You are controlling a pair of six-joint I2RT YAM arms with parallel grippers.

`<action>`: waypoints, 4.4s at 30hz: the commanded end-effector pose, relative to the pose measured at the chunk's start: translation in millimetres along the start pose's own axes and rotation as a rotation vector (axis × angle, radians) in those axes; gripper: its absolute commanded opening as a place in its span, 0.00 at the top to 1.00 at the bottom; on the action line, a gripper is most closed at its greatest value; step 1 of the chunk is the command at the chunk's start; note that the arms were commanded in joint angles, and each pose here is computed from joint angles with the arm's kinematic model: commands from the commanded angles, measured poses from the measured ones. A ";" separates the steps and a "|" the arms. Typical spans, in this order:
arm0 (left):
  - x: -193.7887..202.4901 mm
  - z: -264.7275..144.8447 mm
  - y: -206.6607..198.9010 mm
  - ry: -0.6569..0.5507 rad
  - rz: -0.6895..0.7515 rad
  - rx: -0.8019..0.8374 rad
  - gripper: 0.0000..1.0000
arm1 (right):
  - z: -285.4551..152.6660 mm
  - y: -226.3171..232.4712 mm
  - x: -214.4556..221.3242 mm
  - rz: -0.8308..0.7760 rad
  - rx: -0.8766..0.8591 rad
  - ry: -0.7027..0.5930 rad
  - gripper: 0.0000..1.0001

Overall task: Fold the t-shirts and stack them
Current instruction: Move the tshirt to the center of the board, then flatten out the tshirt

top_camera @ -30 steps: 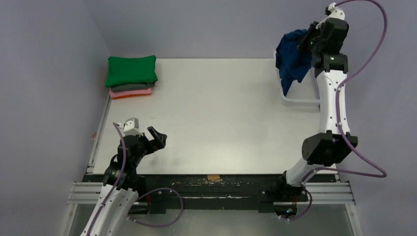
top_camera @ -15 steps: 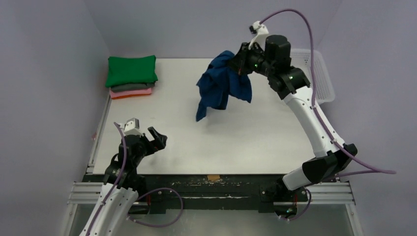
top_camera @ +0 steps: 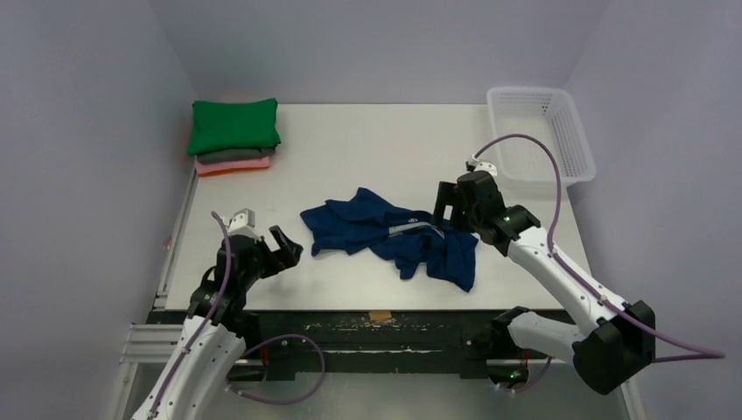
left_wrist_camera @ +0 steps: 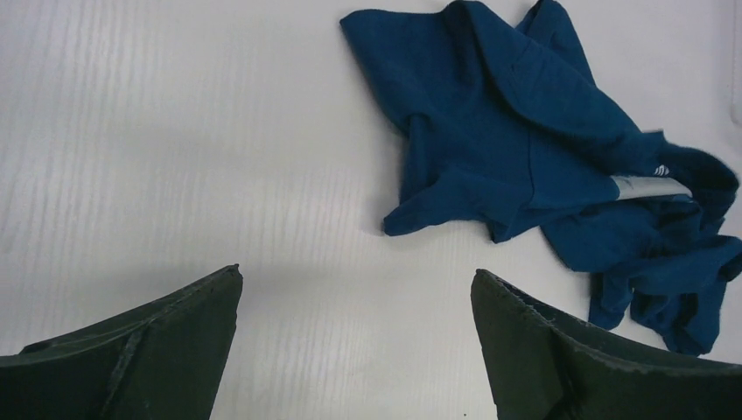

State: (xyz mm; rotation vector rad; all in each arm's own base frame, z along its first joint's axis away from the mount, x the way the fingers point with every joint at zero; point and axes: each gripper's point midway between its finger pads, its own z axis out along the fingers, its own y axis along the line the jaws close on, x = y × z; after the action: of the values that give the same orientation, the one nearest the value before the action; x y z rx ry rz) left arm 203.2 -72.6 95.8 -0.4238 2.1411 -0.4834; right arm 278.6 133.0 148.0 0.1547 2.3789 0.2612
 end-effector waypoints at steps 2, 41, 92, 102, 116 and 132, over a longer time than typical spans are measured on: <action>15.8 16.9 -18.8 0.110 -0.048 0.075 0.00 | -34.7 -43.9 -18.1 0.120 0.164 -0.195 0.02; 44.6 96.1 -37.7 0.333 0.059 -0.061 1.00 | 88.8 19.2 -4.6 -0.078 0.009 0.000 0.42; -222.1 -265.9 -153.9 -0.608 0.117 0.456 1.00 | -339.4 60.7 -207.3 -0.124 -0.492 -0.861 1.00; -264.6 0.2 -116.2 -0.294 0.189 -0.277 1.00 | -70.6 6.3 -251.4 -0.043 0.054 -0.582 1.00; -213.1 150.3 -128.2 0.011 0.272 -0.231 0.00 | 126.7 -24.5 -215.2 0.030 0.122 -0.263 0.23; 56.5 64.6 -105.1 0.415 0.082 0.037 0.00 | 116.2 35.8 10.0 -0.080 -0.151 0.098 0.23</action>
State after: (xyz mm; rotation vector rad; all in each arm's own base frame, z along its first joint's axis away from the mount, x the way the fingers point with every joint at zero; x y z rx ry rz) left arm 247.9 -183.7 77.2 -0.1101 2.5595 -0.4423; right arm 375.3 154.0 68.1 0.0346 2.4424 0.3142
